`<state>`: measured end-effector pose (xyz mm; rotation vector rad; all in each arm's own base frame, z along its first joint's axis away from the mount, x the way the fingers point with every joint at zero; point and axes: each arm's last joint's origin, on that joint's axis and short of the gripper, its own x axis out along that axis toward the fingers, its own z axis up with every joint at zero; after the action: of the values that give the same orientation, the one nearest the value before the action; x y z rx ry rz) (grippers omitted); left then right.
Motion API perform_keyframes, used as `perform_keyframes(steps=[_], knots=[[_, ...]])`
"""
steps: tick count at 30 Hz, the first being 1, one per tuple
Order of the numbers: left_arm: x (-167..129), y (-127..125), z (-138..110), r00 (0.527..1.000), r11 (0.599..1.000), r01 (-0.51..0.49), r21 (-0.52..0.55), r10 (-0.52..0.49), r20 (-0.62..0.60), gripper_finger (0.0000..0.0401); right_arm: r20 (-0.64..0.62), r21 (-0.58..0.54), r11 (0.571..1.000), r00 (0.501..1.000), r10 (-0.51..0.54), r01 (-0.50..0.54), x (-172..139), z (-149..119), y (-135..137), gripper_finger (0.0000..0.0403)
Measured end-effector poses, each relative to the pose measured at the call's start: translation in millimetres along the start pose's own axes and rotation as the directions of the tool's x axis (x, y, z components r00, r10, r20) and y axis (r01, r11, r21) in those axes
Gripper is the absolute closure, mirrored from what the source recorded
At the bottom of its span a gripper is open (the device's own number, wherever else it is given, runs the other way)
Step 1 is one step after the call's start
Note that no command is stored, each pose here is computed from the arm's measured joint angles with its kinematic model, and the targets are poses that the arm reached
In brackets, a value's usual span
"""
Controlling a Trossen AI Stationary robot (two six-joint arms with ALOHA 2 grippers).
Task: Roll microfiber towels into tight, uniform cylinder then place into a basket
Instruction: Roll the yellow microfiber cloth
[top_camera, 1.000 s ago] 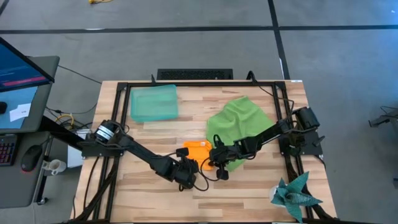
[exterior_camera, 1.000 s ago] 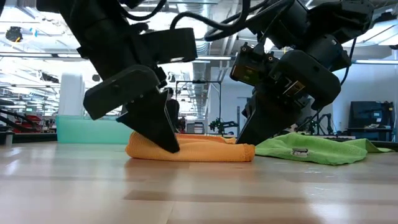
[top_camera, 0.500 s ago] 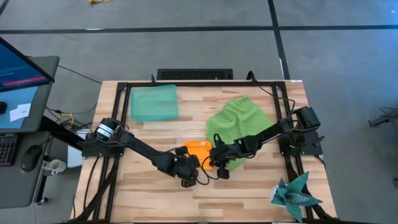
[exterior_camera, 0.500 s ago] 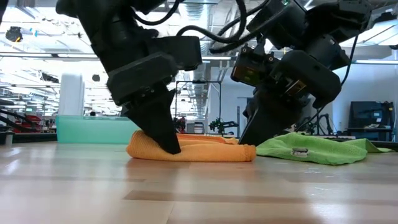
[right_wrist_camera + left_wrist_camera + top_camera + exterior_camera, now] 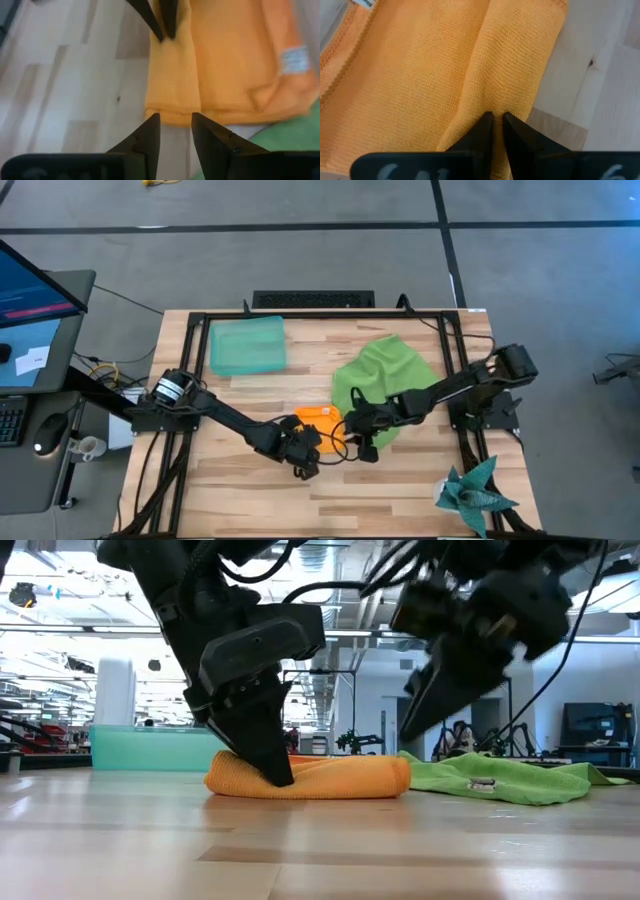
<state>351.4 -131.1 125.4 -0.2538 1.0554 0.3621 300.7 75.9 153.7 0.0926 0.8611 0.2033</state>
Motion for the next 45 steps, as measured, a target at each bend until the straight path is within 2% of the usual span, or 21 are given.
perform_keyframes(steps=[4, 7, 11, 13, 18, 25, 33, 38, 45], knots=[[2, 3, 3, 1.000, 0.999, -0.006, -0.037, 0.007, 0.001, 0.0368, 0.048, -0.086, 0.996, 0.999, 0.003, 0.001, -18, 2, 10, 0.0274], [3, 7, 6, 1.000, 0.999, -0.010, -0.051, 0.011, 0.007, 0.0368, 0.077, -0.197, 0.979, 0.997, -0.032, 0.046, -25, -3, 20, 0.0277], [6, 12, 12, 0.999, 0.997, -0.026, -0.073, 0.028, 0.025, 0.0368, 0.122, -0.396, 0.909, 0.988, -0.090, 0.131, -23, -8, 35, 0.0278], [7, 15, 14, 0.998, 0.995, -0.041, -0.089, 0.044, 0.036, 0.0368, 0.142, -0.477, 0.868, 0.987, -0.079, 0.138, -18, -8, 41, 0.0278], [10, 22, 19, 0.995, 0.991, -0.074, -0.115, 0.080, 0.052, 0.0368, 0.097, -0.598, 0.790, 0.990, -0.099, 0.137, -3, -17, 42, 0.0278], [10, 22, 18, 0.997, 0.993, -0.070, -0.090, 0.073, 0.038, 0.0368, 0.060, -0.623, 0.759, 0.979, -0.196, 0.190, 20, -25, 27, 0.0268], [10, 22, 18, 0.997, 0.995, -0.069, -0.076, 0.071, 0.032, 0.0368, 0.075, -0.632, 0.746, 0.974, -0.212, 0.211, 36, -28, 19, 0.0203], [10, 22, 18, 0.997, 0.995, -0.069, -0.074, 0.071, 0.029, 0.0368, 0.103, -0.650, 0.711, 0.958, -0.269, 0.270, 34, -25, 18, 0.0168], [10, 22, 18, 0.997, 0.995, -0.069, -0.073, 0.071, 0.028, 0.0368, 0.071, -0.628, 0.722, 0.945, -0.318, 0.290, 38, -27, 1, 0.0163]])
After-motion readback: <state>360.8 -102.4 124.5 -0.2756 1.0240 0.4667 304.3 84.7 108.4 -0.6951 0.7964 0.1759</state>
